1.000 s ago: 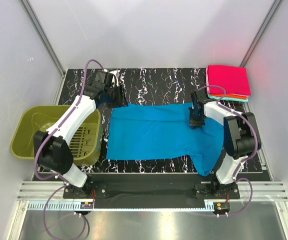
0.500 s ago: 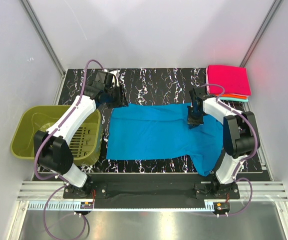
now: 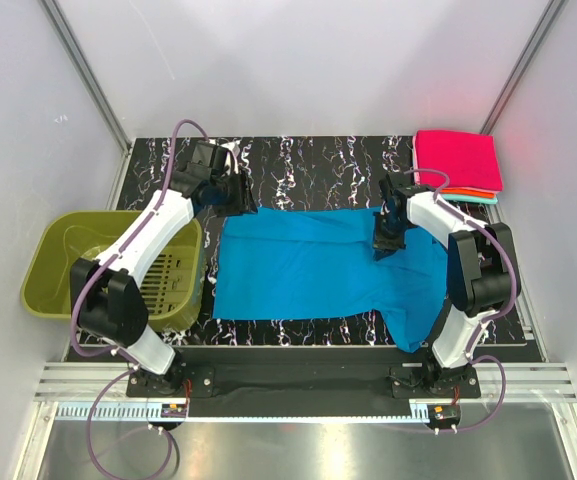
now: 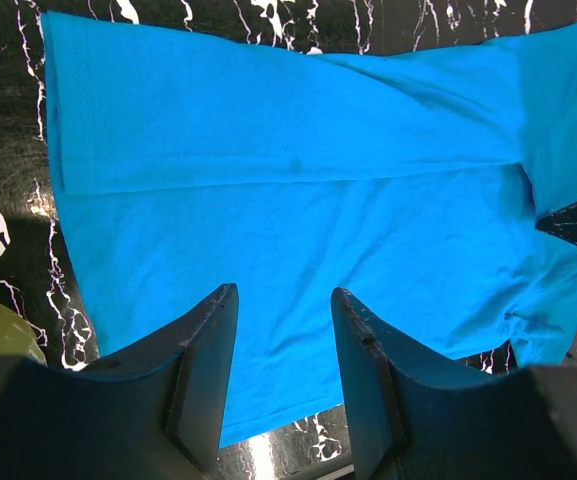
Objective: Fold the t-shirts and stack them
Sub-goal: Fold the tshirt
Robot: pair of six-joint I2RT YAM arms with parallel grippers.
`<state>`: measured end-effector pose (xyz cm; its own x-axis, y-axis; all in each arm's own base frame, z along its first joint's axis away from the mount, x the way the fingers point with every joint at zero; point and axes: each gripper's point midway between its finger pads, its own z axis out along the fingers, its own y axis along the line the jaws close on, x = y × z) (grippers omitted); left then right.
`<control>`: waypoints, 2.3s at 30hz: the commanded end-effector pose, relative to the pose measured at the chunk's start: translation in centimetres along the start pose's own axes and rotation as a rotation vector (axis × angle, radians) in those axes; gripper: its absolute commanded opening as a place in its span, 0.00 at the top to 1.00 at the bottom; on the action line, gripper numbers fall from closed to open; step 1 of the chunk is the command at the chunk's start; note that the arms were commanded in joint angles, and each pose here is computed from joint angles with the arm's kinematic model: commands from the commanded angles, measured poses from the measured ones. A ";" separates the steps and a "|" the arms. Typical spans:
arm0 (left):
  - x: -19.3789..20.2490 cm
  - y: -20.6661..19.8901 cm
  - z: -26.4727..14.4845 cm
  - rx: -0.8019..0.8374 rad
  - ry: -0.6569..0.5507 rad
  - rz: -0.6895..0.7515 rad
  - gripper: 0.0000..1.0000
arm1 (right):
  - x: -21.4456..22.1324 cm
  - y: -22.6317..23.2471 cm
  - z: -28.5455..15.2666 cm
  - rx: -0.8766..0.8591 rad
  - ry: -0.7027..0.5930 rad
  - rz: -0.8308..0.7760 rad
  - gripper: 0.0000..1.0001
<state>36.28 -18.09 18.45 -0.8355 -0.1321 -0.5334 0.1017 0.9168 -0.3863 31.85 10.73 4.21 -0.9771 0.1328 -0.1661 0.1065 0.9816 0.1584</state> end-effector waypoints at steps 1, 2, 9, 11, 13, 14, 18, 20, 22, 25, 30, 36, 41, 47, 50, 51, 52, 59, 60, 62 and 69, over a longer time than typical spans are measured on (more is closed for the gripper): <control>-0.7 0.3 0.9 -0.004 -0.024 -0.005 0.52 | 0.0 1.4 -0.2 -0.049 0.018 0.019 1.00; -0.8 0.4 1.0 -0.009 -0.024 -0.004 0.52 | -0.1 2.1 0.0 -0.085 0.018 0.020 1.00; -1.4 1.0 2.0 -0.046 -0.028 0.001 0.52 | 0.2 2.7 0.7 -0.119 0.037 0.056 0.81; -2.2 0.6 2.0 -0.047 -0.036 0.008 0.52 | -0.4 1.9 -0.1 -0.075 0.005 0.074 0.79; -2.6 0.6 2.5 -0.059 -0.024 0.000 0.52 | -1.7 0.7 -1.2 -0.052 -0.052 0.114 0.74; -2.6 0.6 2.7 -0.062 -0.020 -0.006 0.52 | -2.6 0.1 -1.5 -0.047 -0.086 0.124 0.72; -2.4 0.5 4.1 -0.079 0.001 -0.010 0.53 | -6.3 -4.4 -3.1 -0.049 -0.213 0.227 0.64; -1.7 0.5 5.6 -0.095 0.033 0.004 0.55 | -7.6 -5.1 -3.4 -0.076 -0.252 0.237 0.60; -1.6 0.4 6.2 -0.103 0.052 0.010 0.57 | -8.8 -7.7 -3.8 -0.081 -0.289 0.296 0.59; -1.4 1.0 7.8 -0.130 0.074 0.005 0.58 | -10.6 -9.4 -4.1 -0.111 -0.339 0.324 0.57; -0.5 2.8 10.5 -0.203 0.114 0.010 0.59 | -12.7 -12.8 -3.6 -0.094 -0.401 0.379 0.58; -0.3 4.8 12.9 -0.290 0.144 0.018 0.59 | -14.2 -15.1 -2.7 -0.127 -0.432 0.413 0.60; 0.8 6.6 14.0 -0.365 0.167 0.009 0.59 | -14.0 -16.4 -1.3 -0.145 -0.415 0.435 0.60; 2.4 7.6 14.5 -0.403 0.200 -0.019 0.59 | -14.0 -16.6 0.6 -0.158 -0.389 0.438 0.61; 2.8 7.9 14.4 -0.419 0.201 -0.040 0.59 | -14.0 -16.4 1.3 -0.185 -0.382 0.469 0.69; 3.1 8.1 14.4 -0.425 0.205 -0.045 0.59 | -13.9 -16.8 1.4 -0.161 -0.387 0.486 0.75; 3.1 8.2 14.4 -0.432 0.202 -0.052 0.59 | -13.6 -17.4 1.5 -0.142 -0.391 0.536 0.82; 3.4 7.7 14.2 -0.434 0.188 -0.138 0.59 | -11.8 -19.3 -0.6 -0.094 -0.523 0.811 1.00; 3.6 7.7 14.3 -0.433 0.189 -0.146 0.59 | -11.4 -19.8 -0.6 -0.068 -0.537 0.850 1.00; 3.9 7.5 14.5 -0.425 0.194 -0.165 0.59 | -10.4 -19.8 -0.8 -0.067 -0.569 0.925 1.00; 4.4 7.6 14.2 -0.429 0.196 -0.179 0.59 | -8.4 -21.4 -1.7 0.012 -0.657 1.062 1.00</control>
<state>41.51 -17.21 1.99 -0.9176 -0.2394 -0.3173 -0.2244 0.9709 -0.0837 36.64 -9.25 1.85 -0.2871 0.8963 -0.3380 0.7757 0.4246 0.4670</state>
